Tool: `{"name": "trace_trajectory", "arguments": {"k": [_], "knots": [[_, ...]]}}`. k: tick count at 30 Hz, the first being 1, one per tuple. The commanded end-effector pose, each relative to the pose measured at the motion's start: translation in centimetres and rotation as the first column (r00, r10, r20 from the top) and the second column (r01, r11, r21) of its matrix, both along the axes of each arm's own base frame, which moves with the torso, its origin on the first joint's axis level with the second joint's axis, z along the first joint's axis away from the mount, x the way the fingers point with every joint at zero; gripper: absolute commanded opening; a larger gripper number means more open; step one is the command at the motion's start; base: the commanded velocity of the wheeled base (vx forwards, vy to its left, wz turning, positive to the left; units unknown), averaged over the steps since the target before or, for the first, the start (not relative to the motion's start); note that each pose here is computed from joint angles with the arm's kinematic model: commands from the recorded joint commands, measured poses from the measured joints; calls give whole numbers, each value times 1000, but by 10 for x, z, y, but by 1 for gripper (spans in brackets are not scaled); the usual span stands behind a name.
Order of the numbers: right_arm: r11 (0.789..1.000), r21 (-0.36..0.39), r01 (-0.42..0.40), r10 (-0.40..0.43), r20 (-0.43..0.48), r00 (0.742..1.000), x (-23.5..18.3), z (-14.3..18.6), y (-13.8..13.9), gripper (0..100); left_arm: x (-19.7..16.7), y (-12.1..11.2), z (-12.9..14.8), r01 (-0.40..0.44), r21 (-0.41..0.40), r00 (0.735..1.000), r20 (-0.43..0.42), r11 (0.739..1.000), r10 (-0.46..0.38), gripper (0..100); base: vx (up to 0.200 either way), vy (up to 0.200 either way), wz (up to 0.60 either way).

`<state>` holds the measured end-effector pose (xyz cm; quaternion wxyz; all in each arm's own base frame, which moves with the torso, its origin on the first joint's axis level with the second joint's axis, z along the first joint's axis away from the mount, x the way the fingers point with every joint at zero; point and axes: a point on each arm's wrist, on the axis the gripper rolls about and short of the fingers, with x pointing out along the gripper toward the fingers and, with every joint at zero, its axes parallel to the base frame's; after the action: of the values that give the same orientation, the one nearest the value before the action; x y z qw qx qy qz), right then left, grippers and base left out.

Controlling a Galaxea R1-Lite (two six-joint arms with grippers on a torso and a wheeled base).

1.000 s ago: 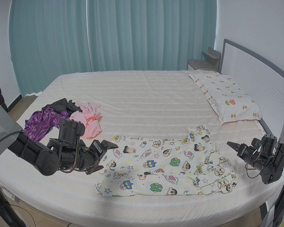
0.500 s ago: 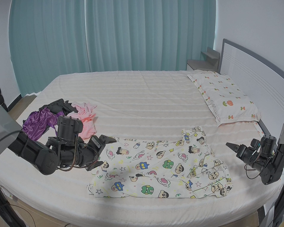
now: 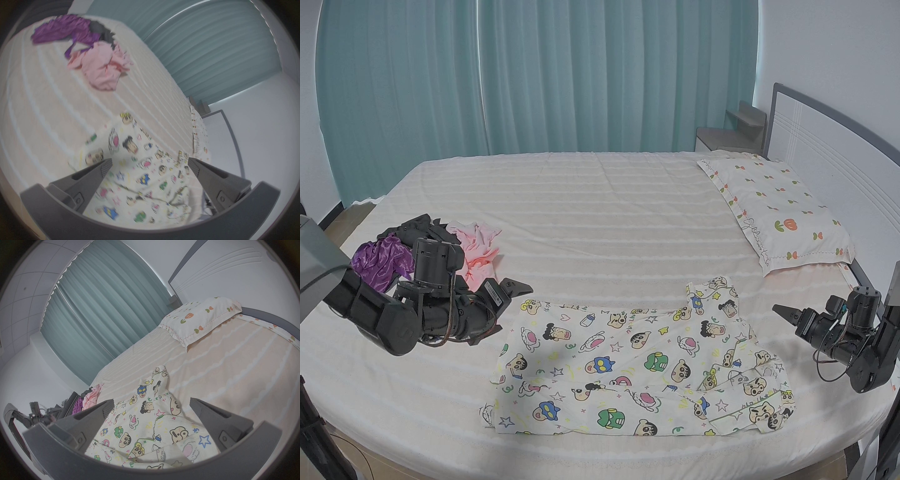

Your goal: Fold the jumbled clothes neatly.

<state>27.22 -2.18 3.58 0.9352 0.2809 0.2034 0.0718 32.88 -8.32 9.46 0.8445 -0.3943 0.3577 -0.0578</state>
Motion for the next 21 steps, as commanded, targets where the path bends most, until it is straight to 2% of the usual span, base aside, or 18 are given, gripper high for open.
{"name": "trace_trajectory", "arguments": {"k": [1,4,6,9,10,11,16,21], "knots": [[999,3,-47,47,-19,999,1,-5,13,100,53,29,-45,0,141,1000,-3,990,0,100,0,0,0],[998,2,-70,70,-25,997,3,-8,20,100,66,33,-67,64,237,998,-1,969,-66,100,0,0,0],[996,2,-90,90,-33,995,3,-9,26,100,76,33,-76,86,264,996,2,961,-90,100,0,0,0],[996,2,-90,90,-33,995,3,-9,26,100,76,33,-76,86,264,996,2,961,-90,100,0,0,0],[995,0,-98,98,-52,994,1,-13,32,100,93,23,-99,108,269,994,-4,957,-111,100,0,0,0],[996,-3,-90,90,-57,994,1,-14,32,100,98,21,-104,110,269,994,-3,957,-114,100,0,0,0],[999,-36,-12,10,-58,998,0,-13,27,100,118,14,-114,110,267,992,28,958,-121,100,0,0,0],[999,-50,7,-10,-58,998,-1,-13,30,100,138,0,-120,117,262,987,74,958,-141,100,0,0,0]]}}
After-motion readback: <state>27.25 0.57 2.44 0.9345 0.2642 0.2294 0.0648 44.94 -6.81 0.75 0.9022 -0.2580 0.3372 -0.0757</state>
